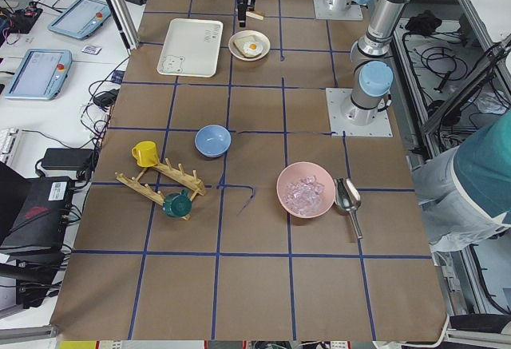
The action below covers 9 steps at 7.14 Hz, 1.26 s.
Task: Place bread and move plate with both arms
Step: 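Lift the bread slice and carry it over the white plate, then lower the bread slice onto the egg toast and open the right gripper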
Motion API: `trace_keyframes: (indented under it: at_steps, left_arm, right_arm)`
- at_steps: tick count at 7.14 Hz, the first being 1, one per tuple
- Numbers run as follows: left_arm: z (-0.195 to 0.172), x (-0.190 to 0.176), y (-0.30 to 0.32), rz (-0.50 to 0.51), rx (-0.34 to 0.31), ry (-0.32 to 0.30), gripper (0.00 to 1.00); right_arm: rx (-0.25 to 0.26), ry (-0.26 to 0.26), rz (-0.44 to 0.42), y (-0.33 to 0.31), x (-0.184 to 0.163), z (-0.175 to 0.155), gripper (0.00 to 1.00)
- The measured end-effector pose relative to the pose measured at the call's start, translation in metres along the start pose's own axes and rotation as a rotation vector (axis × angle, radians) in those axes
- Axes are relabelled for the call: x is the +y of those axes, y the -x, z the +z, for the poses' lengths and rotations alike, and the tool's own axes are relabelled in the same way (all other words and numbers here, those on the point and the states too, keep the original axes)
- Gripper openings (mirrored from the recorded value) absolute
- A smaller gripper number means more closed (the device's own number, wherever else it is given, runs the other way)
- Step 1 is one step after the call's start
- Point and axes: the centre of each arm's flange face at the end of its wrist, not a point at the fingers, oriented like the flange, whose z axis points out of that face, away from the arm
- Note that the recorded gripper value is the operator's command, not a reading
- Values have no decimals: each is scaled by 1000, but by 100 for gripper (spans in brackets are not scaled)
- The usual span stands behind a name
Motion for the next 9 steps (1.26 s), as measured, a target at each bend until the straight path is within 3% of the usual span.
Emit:
trace_keyframes:
  at_steps: [9]
  left_arm:
    - [0, 0, 0, 0, 0, 1, 100]
  right_arm:
    - [26, 44, 4, 40, -1, 44, 0]
